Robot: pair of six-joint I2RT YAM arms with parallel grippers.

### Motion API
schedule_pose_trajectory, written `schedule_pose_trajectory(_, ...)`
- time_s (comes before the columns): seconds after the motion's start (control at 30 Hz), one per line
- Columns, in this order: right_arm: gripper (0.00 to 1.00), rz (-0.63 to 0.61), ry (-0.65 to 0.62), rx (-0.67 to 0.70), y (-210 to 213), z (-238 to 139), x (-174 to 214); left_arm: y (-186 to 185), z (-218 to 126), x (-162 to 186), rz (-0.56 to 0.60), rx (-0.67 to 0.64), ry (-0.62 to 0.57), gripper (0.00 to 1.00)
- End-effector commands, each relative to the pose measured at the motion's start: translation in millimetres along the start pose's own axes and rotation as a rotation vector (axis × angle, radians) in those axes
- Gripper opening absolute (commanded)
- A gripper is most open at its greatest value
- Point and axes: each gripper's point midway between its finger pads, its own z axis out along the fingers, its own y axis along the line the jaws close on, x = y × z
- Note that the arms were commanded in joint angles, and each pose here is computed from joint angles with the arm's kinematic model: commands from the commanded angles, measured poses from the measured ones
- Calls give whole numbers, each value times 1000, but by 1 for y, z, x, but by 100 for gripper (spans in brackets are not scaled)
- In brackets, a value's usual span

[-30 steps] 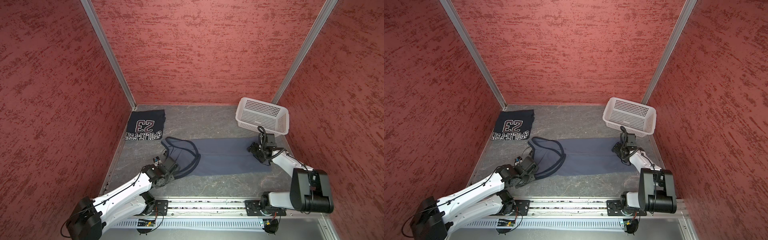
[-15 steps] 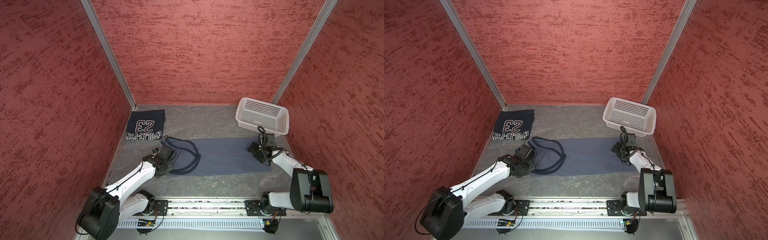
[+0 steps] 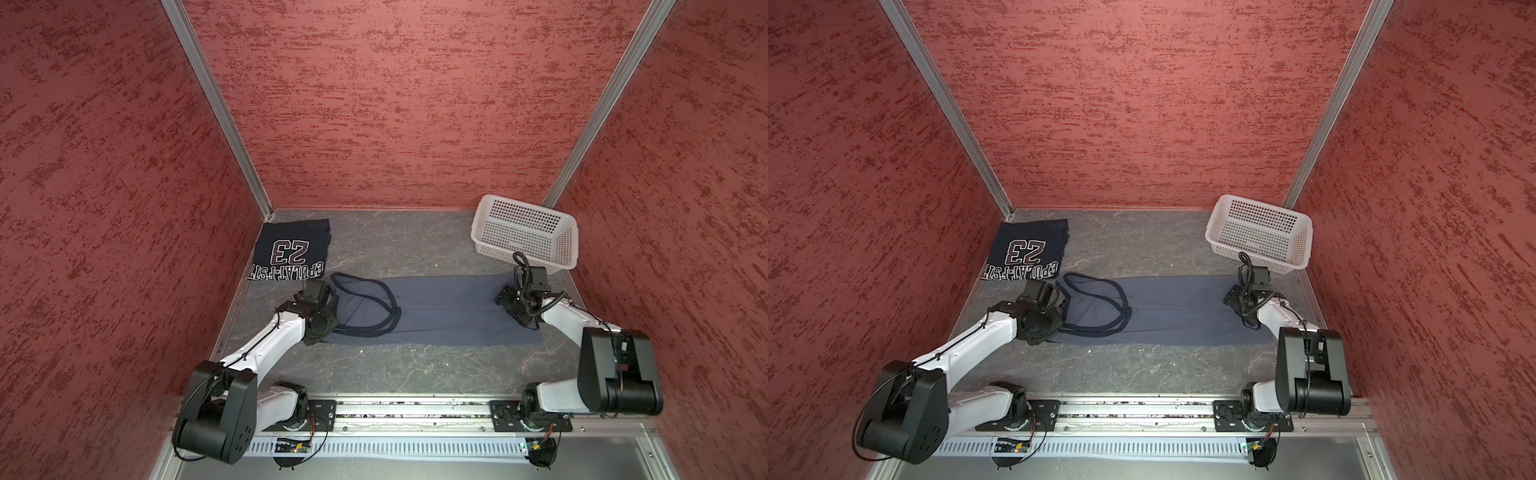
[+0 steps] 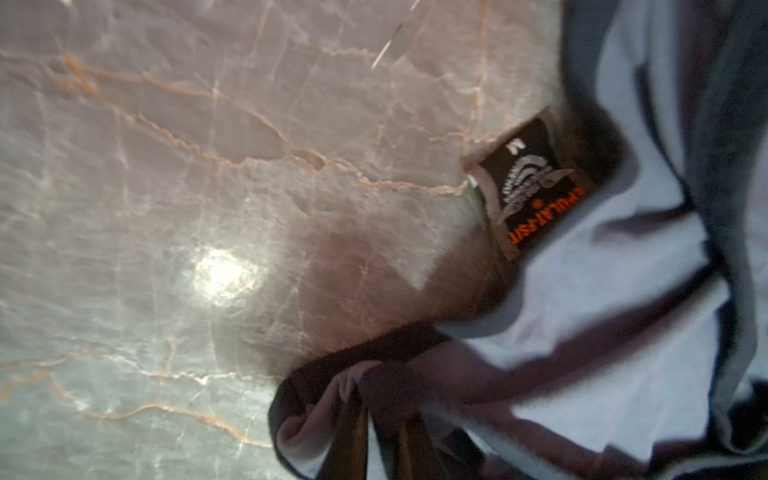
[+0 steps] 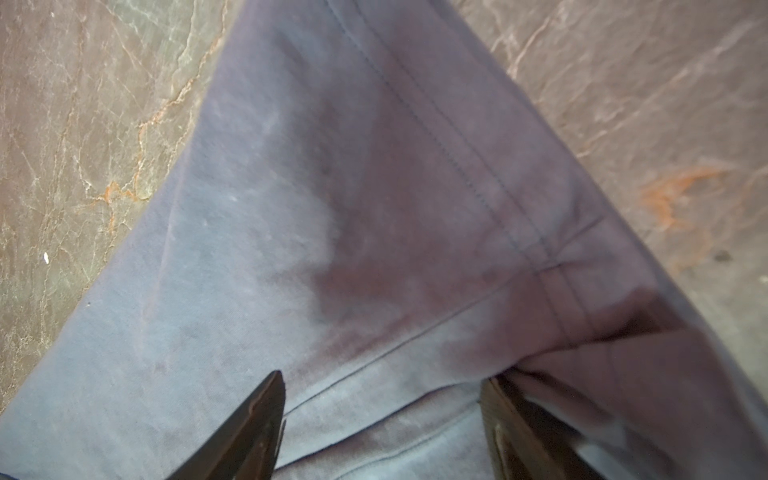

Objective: Fold and stack the tank tops

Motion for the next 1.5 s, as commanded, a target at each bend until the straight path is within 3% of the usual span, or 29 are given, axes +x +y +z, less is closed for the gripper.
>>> schedule_pose_trajectory(0.0, 76, -17, -36, 7, 2, -4, -10, -3, 4, 4, -3, 31, 19, 27)
schedule_pose_trajectory(0.07, 76, -23, -45, -1, 6, -9, -13, 1, 2, 4, -8, 25, 13, 47)
schedule_pose_trajectory(0.1, 76, -27, -50, -3, 7, -11, -15, 2, 0, 3, -12, 26, 6, 52)
schedule_pose_trajectory(0.33, 80, -83, -89, -28, 21, -35, -25, 11, -34, -14, -20, 40, -109, 87)
schedule_pose_trajectory(0.43, 80, -121, -99, -28, 28, -43, -25, 13, -50, -18, -6, 36, -145, 96)
schedule_pose_trajectory(0.6, 80, -227, -97, -12, 49, -50, -18, -1, -63, -6, 42, 63, -160, 97)
schedule_pose_trajectory(0.8, 80, -349, -50, 37, 73, -35, -8, -55, -45, 32, 180, 120, -94, 83)
schedule_pose_trajectory(0.93, 79, -427, -12, 73, 89, -18, 3, -83, -36, 29, 256, 98, -106, 73)
schedule_pose_trajectory(1.07, 79, -474, 11, 88, 101, -6, 13, -111, -46, -1, 263, 125, -155, 70)
schedule_pose_trajectory(1.23, 79, -472, 18, 84, 101, 2, 21, -146, -66, -66, 211, 201, -229, 73)
schedule_pose_trajectory(1.47, 79, -469, 40, 103, 90, 11, 31, -164, -38, -144, 135, 135, -233, 71)
